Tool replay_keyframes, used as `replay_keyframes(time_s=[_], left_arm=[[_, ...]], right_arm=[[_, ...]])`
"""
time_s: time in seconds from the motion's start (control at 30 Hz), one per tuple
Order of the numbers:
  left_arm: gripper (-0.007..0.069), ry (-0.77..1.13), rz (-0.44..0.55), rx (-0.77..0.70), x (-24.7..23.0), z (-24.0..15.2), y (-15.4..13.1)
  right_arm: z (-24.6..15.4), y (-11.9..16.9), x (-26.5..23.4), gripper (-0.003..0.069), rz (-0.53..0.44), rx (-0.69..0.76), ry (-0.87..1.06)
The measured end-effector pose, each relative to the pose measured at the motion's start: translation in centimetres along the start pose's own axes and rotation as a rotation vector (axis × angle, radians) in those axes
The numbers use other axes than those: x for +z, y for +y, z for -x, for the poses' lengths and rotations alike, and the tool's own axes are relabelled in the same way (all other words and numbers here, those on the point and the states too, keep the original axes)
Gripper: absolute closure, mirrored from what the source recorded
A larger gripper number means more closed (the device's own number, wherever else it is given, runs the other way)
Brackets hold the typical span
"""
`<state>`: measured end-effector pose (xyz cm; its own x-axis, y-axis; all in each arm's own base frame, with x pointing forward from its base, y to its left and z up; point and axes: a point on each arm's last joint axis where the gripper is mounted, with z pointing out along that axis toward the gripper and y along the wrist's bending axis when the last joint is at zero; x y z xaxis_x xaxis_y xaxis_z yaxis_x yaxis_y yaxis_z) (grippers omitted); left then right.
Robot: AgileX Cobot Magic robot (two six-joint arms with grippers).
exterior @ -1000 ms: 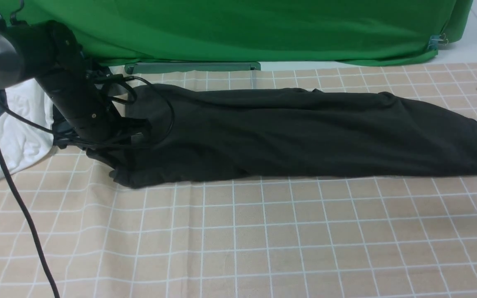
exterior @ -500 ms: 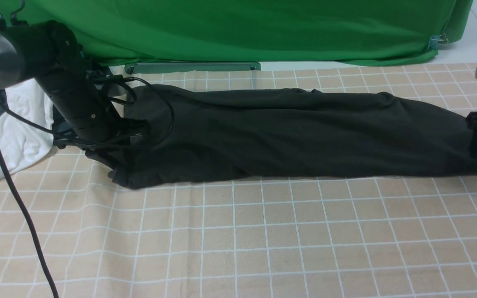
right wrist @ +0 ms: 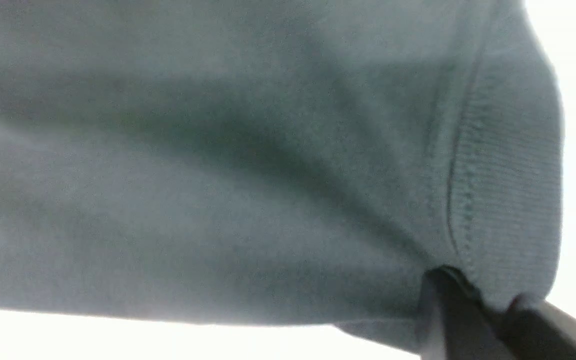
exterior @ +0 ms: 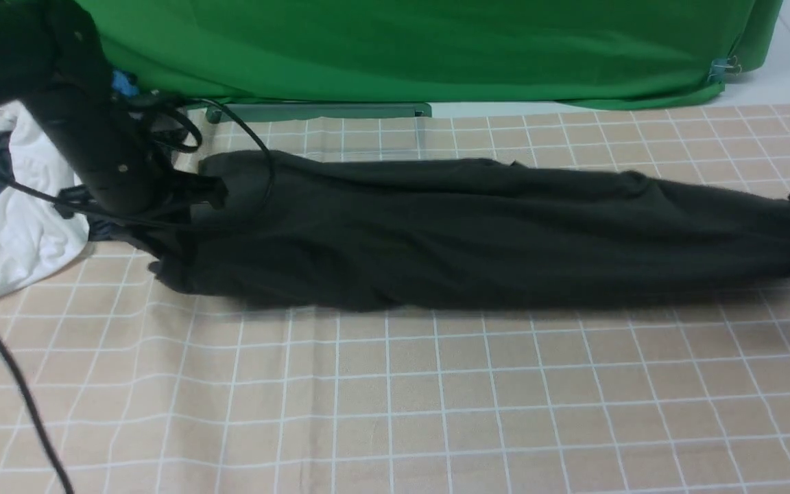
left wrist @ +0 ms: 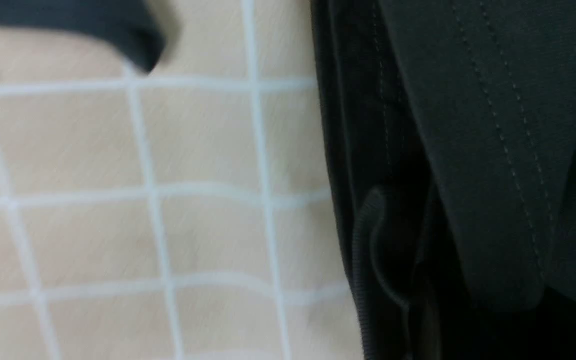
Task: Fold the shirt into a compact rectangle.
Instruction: 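Pull the folded dark garment lengthwise by its ends to straighten it flat on the table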
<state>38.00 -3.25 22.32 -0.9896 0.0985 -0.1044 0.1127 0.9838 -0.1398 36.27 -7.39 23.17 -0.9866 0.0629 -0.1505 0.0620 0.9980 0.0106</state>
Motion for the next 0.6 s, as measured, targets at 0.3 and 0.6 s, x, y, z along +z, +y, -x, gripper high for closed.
replay_keyframes(time_s=[0.3, 0.6], left_arm=[[0.057, 0.088, 0.019, -0.071, -1.2, -10.7, -0.5], [0.0566, 0.075, 0.054, -0.082, -0.2, -17.1, -0.4]], right_arm=[[-11.5, 1.6, -2.0, 0.0571, -0.003, 0.028, 0.086], [-16.4, 2.2, -1.3, 0.0552, -0.019, 0.024, 0.059]])
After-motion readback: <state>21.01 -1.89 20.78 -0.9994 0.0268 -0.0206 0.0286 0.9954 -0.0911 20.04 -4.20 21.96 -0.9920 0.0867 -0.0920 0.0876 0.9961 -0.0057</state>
